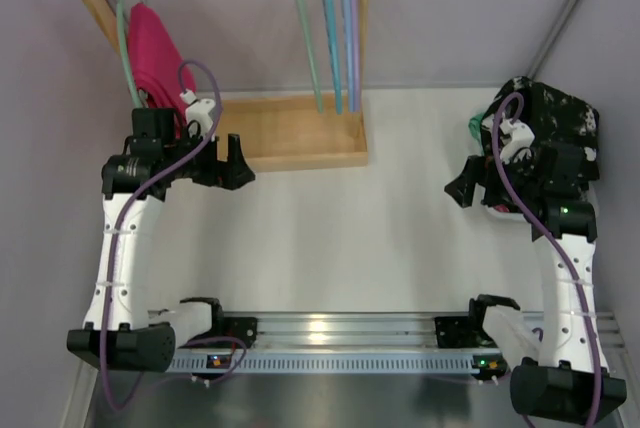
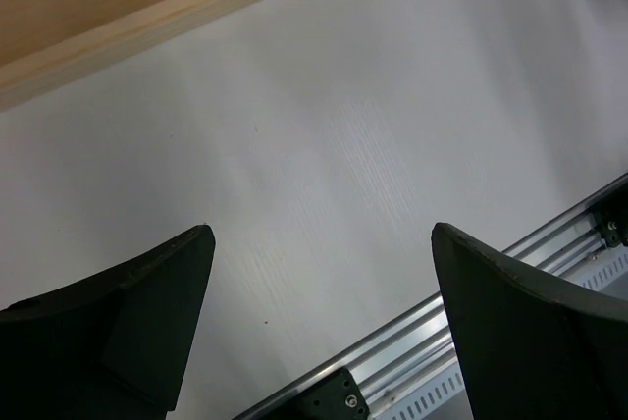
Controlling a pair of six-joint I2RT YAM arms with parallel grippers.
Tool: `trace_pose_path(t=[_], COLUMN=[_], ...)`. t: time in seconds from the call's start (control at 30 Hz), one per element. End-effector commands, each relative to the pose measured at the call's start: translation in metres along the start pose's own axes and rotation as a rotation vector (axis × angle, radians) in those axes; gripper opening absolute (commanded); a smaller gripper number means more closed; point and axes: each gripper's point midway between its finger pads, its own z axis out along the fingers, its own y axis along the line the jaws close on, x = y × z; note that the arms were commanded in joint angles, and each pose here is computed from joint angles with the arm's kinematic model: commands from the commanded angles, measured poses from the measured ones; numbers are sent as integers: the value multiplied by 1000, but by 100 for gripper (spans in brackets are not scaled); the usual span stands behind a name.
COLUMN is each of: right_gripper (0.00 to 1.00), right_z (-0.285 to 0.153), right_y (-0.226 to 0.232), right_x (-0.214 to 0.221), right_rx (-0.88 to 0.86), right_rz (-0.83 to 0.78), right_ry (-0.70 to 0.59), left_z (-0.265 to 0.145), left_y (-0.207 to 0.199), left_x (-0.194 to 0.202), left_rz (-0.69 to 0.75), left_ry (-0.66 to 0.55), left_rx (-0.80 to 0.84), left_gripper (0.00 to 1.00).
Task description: Remove the trousers from the hanger
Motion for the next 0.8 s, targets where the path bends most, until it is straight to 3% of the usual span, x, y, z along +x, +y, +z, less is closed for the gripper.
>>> trace_pose_path(t=[0.0, 0.17, 0.4, 0.47, 0.6, 0.77], right_gripper=[99, 99, 99, 99, 99, 100], right_z=[-5, -5, -3, -2, 0, 0], right_y=[4, 6, 3, 4, 1, 2], right_x=[-6, -5, -3, -3, -3, -1], right_rx=[-21, -33, -32, -38, -34, -37], right_rz=[-13, -16, -15, -17, -14, -17], right_ry=[-34, -31, -17, -15, -8, -7], left_z=[-16, -20, -83, -104, -137, -189], left_y=[-22, -43, -64, -51, -24, -11], left_x=[-38, -97, -211, -236, -257, -256], left_rz=[108, 160, 199, 157, 19, -34], left_ry=[-93, -173, -493, -609, -760, -909], left_rx=[63, 97, 28, -82, -210, -315], left_gripper=[99, 99, 96, 93, 90, 94])
